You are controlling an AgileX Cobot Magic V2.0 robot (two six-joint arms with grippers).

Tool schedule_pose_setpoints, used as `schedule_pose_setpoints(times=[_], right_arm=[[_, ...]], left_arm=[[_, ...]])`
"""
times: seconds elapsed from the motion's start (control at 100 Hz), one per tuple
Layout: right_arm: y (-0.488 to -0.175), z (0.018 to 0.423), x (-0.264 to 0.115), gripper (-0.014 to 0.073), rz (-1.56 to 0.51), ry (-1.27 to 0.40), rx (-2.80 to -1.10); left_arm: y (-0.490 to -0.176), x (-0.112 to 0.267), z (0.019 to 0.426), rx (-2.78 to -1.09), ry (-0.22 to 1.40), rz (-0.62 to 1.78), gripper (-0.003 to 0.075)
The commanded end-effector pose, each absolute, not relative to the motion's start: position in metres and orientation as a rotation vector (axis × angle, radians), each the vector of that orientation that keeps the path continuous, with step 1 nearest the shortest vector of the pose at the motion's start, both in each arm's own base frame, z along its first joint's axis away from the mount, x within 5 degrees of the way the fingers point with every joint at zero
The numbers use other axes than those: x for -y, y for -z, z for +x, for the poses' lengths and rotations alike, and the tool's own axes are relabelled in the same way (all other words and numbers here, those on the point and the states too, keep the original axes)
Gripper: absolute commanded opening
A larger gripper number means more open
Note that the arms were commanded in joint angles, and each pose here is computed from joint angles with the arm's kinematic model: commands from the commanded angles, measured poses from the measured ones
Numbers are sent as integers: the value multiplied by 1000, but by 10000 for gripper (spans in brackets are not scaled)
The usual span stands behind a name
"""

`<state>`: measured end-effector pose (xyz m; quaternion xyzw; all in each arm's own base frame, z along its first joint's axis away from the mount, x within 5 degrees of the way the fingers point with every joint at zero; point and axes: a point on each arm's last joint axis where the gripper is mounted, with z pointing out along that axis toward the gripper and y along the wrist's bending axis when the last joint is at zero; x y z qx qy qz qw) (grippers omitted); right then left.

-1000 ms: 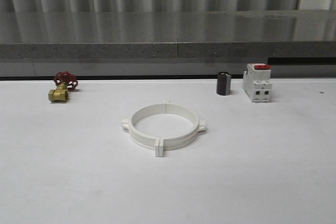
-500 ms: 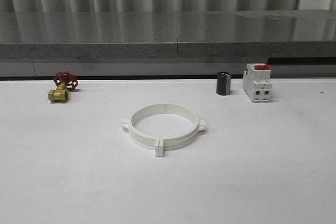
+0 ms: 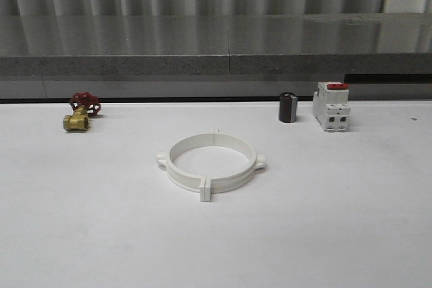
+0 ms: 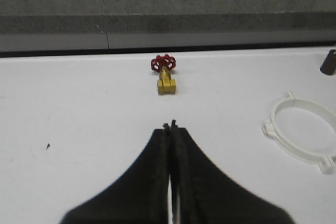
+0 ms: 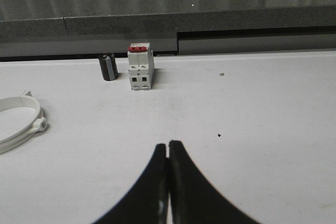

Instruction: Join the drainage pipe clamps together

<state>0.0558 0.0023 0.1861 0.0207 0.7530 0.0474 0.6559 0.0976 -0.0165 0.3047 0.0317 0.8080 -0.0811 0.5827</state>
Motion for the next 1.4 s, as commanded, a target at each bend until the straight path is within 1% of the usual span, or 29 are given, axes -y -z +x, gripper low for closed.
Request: schedule_pose_setpoints(times=[0.0, 0.06, 0.11, 0.3, 0.53, 0.54, 0.71, 1.39], right_arm=[[-200, 55, -2, -118, 33, -98, -1587], [-200, 55, -2, -118, 33, -98, -1587], [-200, 55, -2, -118, 33, -98, -1587], [-200, 55, -2, -118, 33, -98, -1587], [-200, 55, -2, -118, 33, -98, -1587], [-200, 55, -2, -118, 33, -98, -1587], [-200, 55, -2, -118, 33, -98, -1587], [-200, 55, -2, -118, 33, -98, -1587]], left_arm=[[-315, 13, 97, -1674, 183, 24, -20], [-307, 11, 91, -1592, 166, 15, -20], [-296, 9, 86, -1565, 154, 12, -20], [-249, 6, 68, -1563, 137, 10, -20], [-219, 4, 51, -1472, 156, -7, -20], [-210, 5, 54, -1498, 159, -12, -20], [-202, 5, 55, -1515, 160, -12, -20], [-202, 5, 55, -1511, 166, -16, -20]])
